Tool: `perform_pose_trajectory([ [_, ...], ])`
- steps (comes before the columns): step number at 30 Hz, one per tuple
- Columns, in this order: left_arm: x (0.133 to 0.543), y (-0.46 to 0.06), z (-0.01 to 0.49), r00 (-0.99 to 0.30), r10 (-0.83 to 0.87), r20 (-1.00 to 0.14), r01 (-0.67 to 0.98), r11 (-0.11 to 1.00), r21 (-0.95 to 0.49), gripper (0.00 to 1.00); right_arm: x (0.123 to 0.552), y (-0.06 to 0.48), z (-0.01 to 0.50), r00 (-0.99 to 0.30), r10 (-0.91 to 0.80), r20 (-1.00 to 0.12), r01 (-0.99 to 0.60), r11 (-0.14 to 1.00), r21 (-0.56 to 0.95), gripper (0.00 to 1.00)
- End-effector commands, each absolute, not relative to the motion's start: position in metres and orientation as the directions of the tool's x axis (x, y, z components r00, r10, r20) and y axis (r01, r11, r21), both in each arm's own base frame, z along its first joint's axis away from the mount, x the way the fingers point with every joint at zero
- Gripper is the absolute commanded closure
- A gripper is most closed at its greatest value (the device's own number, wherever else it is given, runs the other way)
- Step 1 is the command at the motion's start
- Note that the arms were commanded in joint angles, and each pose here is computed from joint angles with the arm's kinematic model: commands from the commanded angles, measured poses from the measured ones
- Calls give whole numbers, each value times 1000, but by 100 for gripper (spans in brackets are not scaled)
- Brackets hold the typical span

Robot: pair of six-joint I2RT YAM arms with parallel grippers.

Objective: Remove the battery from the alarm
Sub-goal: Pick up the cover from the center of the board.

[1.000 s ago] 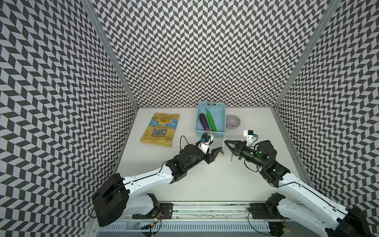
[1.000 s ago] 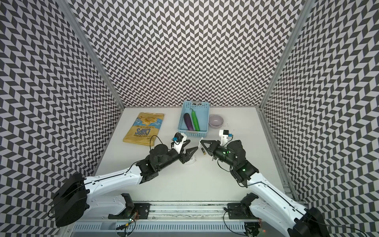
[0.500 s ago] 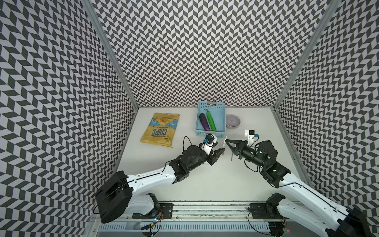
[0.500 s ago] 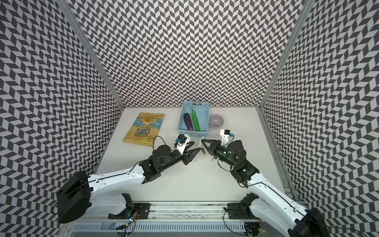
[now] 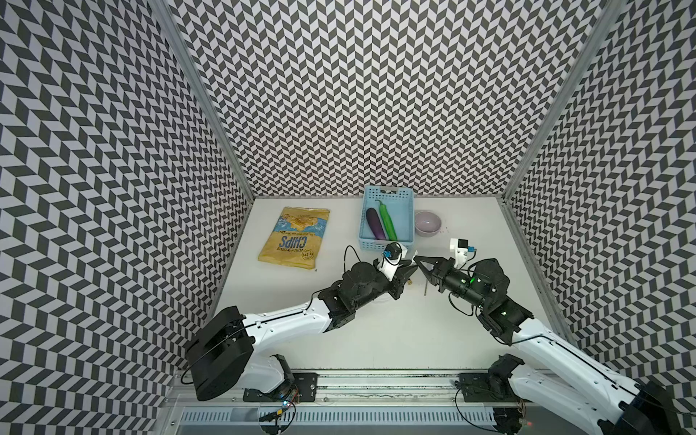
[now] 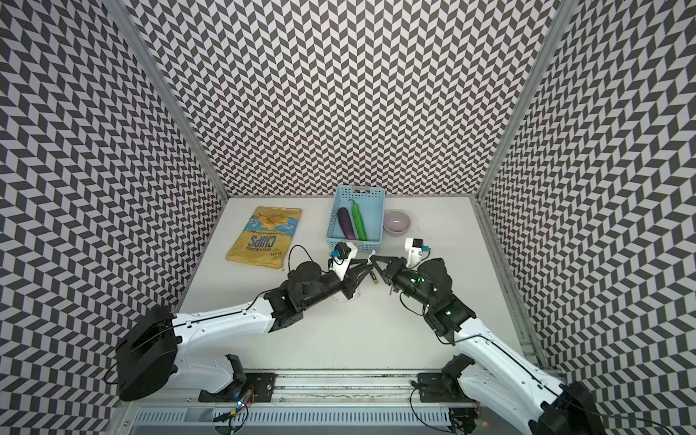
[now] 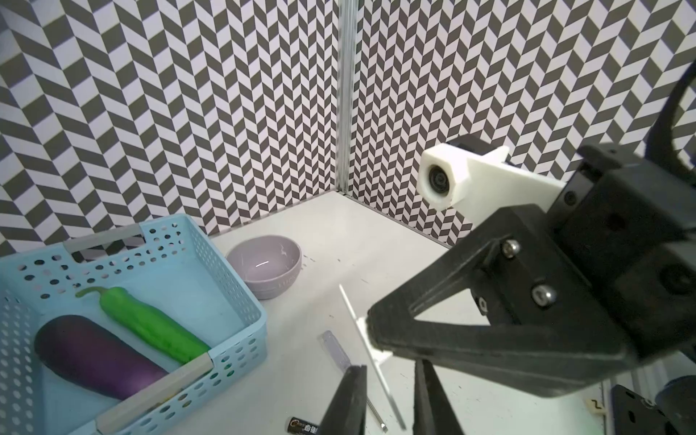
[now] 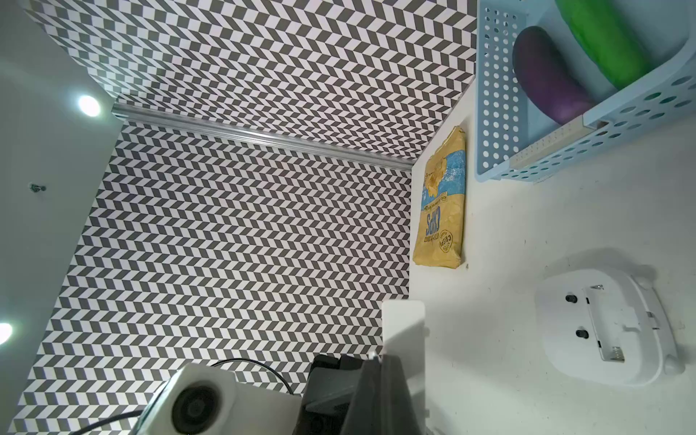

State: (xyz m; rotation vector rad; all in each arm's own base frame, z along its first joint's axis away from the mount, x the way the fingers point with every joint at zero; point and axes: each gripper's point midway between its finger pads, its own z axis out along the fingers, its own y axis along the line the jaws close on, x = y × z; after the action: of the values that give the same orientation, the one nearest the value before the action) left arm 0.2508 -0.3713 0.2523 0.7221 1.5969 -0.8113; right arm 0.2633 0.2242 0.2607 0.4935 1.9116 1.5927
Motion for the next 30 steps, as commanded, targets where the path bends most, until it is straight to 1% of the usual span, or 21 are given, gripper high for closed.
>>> perform_pose_trajectory([
  [1,250,-380,268,-129,0,-992,825,554,-108,85,264,222,266,-739,637,-217,-115,199,973,100],
  [3,250,-381,266,-131,3,-991,824,556,-108,89,264,222,265,-740,638,-215,-113,197,974,100],
  [8,251,-379,265,-134,3,-991,816,568,-108,95,264,223,266,-740,637,-214,-114,195,974,100],
  [10,253,-377,264,-134,4,-991,807,580,-107,96,264,222,267,-737,638,-223,-119,203,972,88],
  [12,255,-373,263,-132,11,-991,794,600,-99,97,264,219,270,-730,642,-235,-122,216,969,73],
  [13,256,-371,261,-131,18,-991,785,612,-92,98,263,218,272,-728,644,-235,-122,216,969,73],
  [14,257,-368,260,-125,30,-992,778,623,-79,99,265,213,274,-703,656,-275,-137,254,957,58],
  [15,258,-363,258,-117,47,-992,768,638,-60,100,265,207,276,-683,668,-297,-139,280,950,50],
  [16,259,-359,257,-104,65,-992,760,649,-37,100,266,202,278,-662,680,-315,-140,301,943,47],
  [18,258,-351,253,-62,122,-991,746,665,36,100,265,195,283,-640,686,-346,-144,336,931,38],
  [21,256,-339,243,33,258,-966,709,675,204,100,263,196,286,-669,656,-349,-109,377,920,31],
  [23,255,-334,237,103,354,-930,673,663,327,100,261,201,285,-705,631,-324,-72,391,917,31],
  [27,249,-328,232,243,523,-817,558,613,559,100,261,214,282,-767,584,-266,-12,402,916,30],
  [30,245,-327,234,313,578,-753,486,584,650,100,263,220,273,-795,564,-225,47,426,903,28],
])
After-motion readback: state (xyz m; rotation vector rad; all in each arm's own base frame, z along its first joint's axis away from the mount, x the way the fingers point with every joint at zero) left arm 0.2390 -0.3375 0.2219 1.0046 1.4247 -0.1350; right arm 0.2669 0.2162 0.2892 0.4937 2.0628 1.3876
